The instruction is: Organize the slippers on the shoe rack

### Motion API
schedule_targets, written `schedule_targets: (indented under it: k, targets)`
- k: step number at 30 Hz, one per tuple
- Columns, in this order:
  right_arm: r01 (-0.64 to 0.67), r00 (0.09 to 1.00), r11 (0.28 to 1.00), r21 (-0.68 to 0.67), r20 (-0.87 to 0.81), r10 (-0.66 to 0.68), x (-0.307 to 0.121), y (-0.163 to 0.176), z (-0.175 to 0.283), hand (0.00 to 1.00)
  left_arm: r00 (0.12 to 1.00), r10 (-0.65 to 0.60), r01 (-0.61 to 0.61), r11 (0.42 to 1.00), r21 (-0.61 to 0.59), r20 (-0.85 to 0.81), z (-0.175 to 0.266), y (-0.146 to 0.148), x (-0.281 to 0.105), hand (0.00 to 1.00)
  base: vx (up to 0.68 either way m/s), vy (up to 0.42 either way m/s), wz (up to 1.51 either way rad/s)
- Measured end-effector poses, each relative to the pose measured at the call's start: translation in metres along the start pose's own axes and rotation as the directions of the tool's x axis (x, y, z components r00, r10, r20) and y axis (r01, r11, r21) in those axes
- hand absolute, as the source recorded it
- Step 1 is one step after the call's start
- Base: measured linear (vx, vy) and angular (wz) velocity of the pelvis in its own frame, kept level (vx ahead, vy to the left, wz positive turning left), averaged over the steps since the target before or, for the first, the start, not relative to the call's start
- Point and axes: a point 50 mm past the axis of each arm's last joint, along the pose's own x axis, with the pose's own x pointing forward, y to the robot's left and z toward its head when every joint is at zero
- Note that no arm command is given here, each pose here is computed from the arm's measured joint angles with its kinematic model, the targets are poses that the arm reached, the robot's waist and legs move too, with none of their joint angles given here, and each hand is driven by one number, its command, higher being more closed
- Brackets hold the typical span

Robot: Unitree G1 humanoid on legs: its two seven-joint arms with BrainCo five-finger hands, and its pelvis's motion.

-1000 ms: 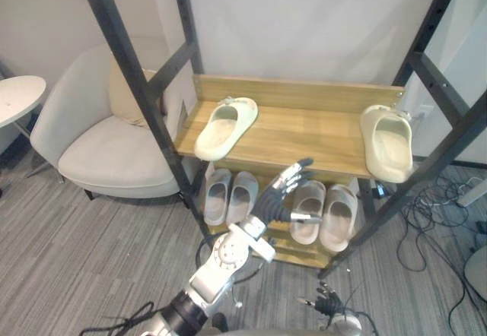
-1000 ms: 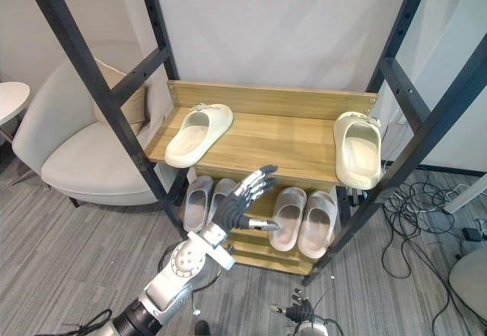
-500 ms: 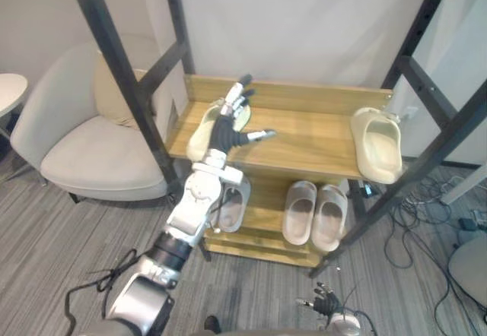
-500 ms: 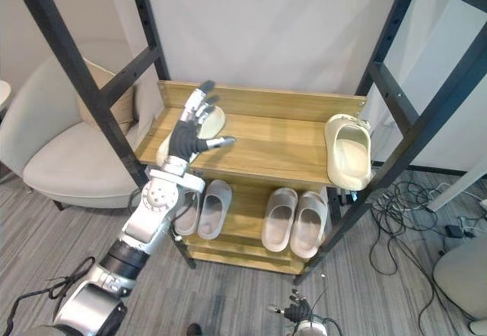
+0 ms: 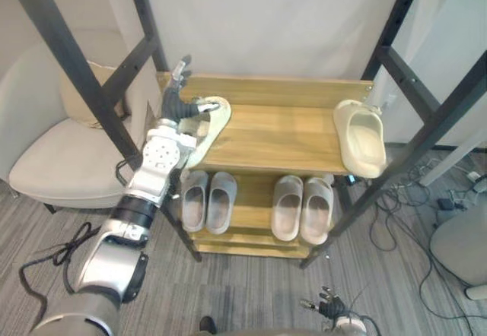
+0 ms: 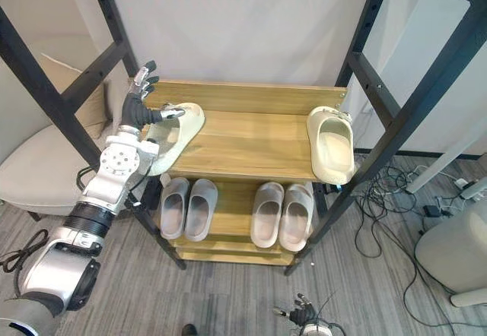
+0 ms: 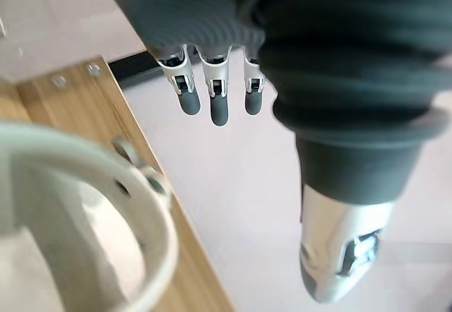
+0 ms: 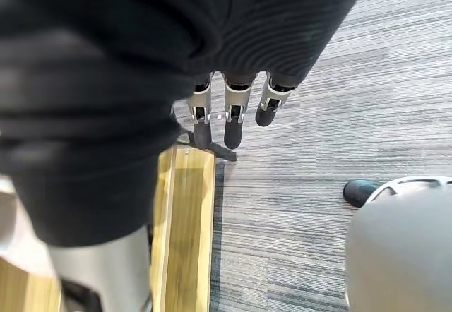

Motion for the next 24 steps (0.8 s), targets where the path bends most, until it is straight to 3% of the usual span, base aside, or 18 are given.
schedule_targets:
  k: [11, 24]
  targets:
    - [-0.006, 1.000, 1.000, -0.003, 0.007, 0.006, 0.001, -0.003, 0.002, 0.00, 1.000, -0.008, 0.013, 0.982, 0.190, -0.025, -0.006, 0.019, 0.007, 0.00, 0.00, 0.000, 0.00]
    - [-0.003, 1.000, 1.000, -0.006, 0.017, 0.004, 0.000, -0.005, 0.003, 0.00, 0.996, -0.024, 0.057, 0.901, 0.431, -0.081, -0.016, 0.035, 0.010, 0.00, 0.00, 0.002, -0.01]
